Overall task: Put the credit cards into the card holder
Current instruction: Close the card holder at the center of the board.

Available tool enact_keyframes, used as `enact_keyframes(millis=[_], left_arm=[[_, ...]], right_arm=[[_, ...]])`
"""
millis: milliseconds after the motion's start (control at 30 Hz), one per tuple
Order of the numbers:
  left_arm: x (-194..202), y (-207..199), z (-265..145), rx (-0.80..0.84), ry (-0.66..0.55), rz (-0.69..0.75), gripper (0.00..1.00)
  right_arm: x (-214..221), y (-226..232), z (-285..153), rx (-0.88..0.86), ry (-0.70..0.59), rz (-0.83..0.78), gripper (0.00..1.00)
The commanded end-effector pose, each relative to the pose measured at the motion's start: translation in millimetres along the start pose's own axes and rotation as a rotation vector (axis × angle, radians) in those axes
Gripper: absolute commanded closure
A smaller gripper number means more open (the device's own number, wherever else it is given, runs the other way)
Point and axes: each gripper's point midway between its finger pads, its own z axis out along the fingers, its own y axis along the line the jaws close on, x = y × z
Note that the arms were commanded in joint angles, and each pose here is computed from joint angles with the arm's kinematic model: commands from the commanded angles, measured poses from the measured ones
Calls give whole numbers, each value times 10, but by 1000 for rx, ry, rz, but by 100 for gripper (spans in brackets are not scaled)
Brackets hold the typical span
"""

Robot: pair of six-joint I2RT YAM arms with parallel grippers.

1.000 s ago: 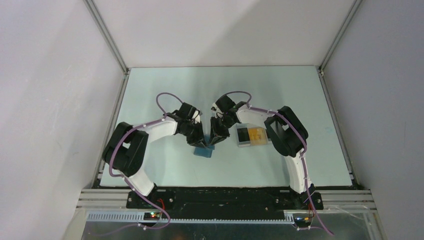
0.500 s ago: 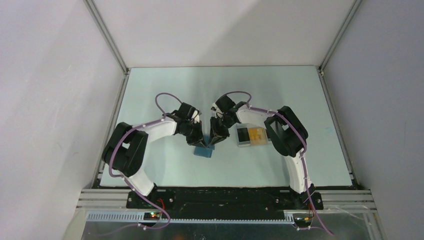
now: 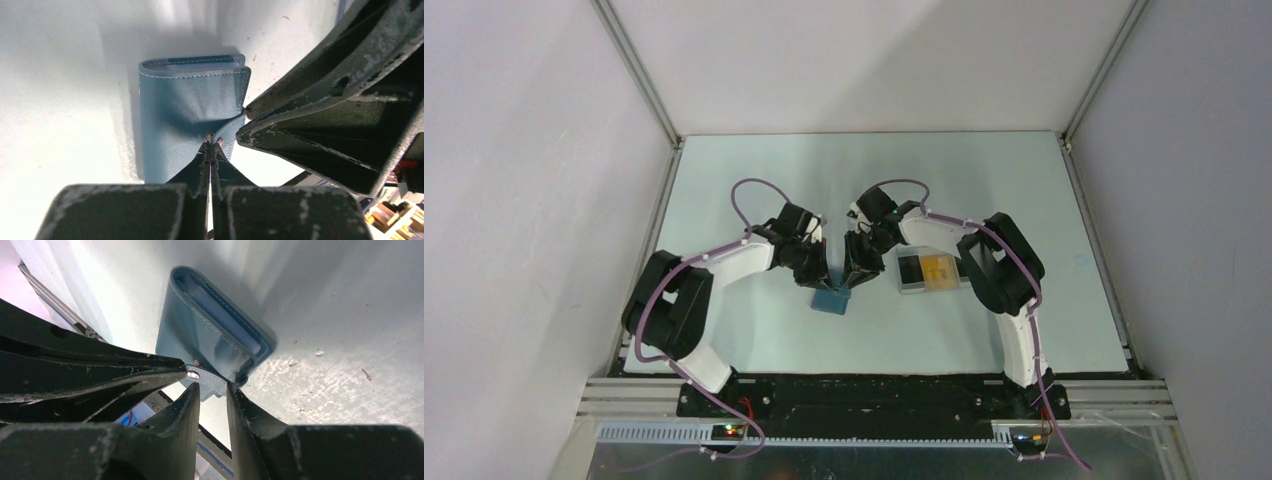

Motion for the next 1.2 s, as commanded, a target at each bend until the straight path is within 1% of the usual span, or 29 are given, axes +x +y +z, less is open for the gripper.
enact_keyframes(millis=[0,200,367,600,667,700,833,933,1167], left_arm=[[-190,11,-107,-33,-63,73,100],[-162,41,-27,-37,-29,72,100],[-201,45,-11,-45,-35,75,100],[-205,107,33,-72,-31,78,100],[-202,122,47,-79,-29,78,100],[-198,130,55,-82,-27,77,100],[-206,144,77,-88,-23,77,100],[-213,148,86,-92,-24,77,100],[-201,192,113,-114,-22,80,100]], right_arm=[[-57,139,-158,0,-37,-47,69],[-32,100,-52,18,-15,-50,69],[-42,132,-10,22,-13,-57,69],[-64,127,20,30,-21,-48,66],[-52,101,33,41,-18,-40,63],[-51,79,37,50,-20,-38,59],[-25,-4,46,80,-24,-24,50],[-11,-69,79,75,-21,-1,48],[19,-190,211,70,3,45,48]])
